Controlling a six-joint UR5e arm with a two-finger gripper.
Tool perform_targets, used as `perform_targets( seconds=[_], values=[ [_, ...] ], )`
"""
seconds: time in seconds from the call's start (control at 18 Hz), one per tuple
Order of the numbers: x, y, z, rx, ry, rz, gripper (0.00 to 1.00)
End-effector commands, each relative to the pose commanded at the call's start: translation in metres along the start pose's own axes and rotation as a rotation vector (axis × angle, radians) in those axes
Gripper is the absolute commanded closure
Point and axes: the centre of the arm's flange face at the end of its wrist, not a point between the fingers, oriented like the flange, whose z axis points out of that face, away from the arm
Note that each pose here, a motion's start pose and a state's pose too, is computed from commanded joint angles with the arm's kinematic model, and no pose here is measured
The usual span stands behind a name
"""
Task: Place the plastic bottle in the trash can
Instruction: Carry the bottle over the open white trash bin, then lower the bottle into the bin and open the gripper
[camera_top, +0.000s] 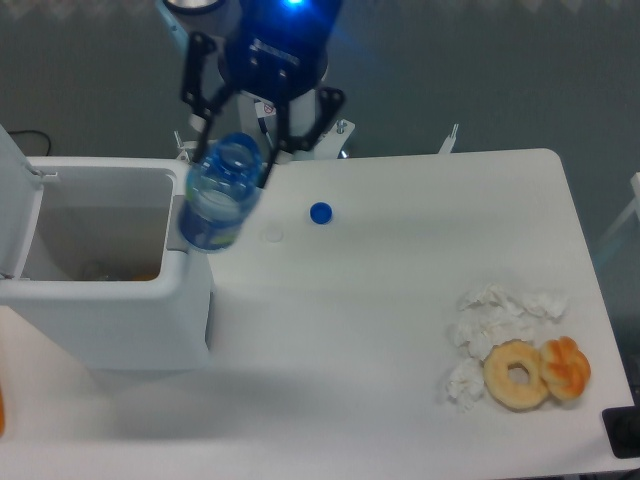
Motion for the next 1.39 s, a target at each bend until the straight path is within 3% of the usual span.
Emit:
perform_targets(
  seconds=[0.44, 1.06, 1.39],
  values=[
    [0.052, 0.009, 0.022, -0.032, 0.084, 0.057, 0.36],
    [0.058, 0.019, 0.048, -0.069, 0.127, 0.074, 0.36],
    [0.048, 0.024, 0.066, -0.089, 0.143, 0.137, 0.36]
  ],
)
